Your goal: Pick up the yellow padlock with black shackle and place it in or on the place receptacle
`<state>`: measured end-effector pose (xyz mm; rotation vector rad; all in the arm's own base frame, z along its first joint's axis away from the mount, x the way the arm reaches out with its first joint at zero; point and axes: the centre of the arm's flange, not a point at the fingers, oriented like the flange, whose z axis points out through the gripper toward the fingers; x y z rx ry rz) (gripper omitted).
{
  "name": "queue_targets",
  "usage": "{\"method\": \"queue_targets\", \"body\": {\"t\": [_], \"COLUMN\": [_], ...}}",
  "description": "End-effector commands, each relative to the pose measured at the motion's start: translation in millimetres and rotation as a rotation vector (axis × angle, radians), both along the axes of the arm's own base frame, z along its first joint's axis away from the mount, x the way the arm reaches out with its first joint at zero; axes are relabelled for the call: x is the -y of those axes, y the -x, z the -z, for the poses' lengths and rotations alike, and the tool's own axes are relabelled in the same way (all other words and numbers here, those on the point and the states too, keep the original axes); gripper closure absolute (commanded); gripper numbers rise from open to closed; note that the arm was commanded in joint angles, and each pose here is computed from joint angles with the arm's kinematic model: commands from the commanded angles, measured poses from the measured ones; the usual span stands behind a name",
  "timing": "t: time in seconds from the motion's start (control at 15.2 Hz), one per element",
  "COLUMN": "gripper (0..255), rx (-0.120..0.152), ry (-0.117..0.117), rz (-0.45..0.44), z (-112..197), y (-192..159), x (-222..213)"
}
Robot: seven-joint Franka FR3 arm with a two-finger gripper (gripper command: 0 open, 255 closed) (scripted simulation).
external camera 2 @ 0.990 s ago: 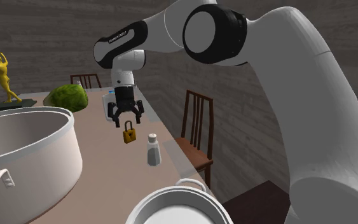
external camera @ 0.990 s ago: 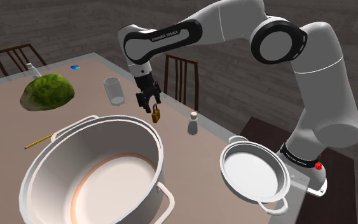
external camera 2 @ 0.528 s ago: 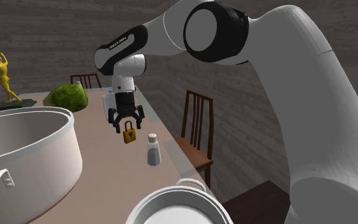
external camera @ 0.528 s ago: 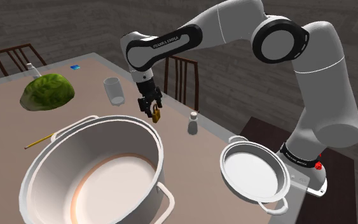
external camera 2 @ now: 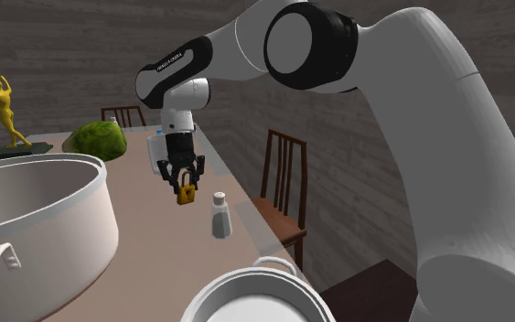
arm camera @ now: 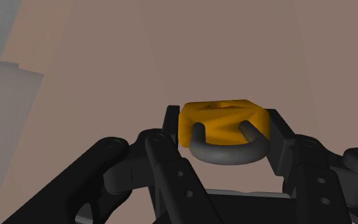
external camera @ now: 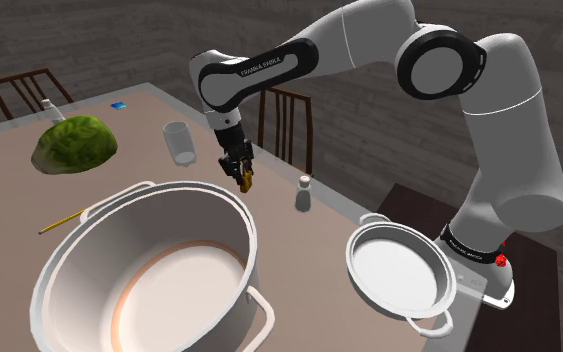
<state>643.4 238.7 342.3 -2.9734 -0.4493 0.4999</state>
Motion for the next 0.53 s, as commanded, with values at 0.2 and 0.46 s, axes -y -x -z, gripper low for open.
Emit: {"method": "queue_targets", "body": {"t": [0.2, 0.46], "gripper": [255, 255], "rx": [-0.001, 0.0], "ry": [0.0, 0.0], "rz": [0.0, 0.0], "z": [0, -10], "y": [0, 0], "x": [0, 0]}}
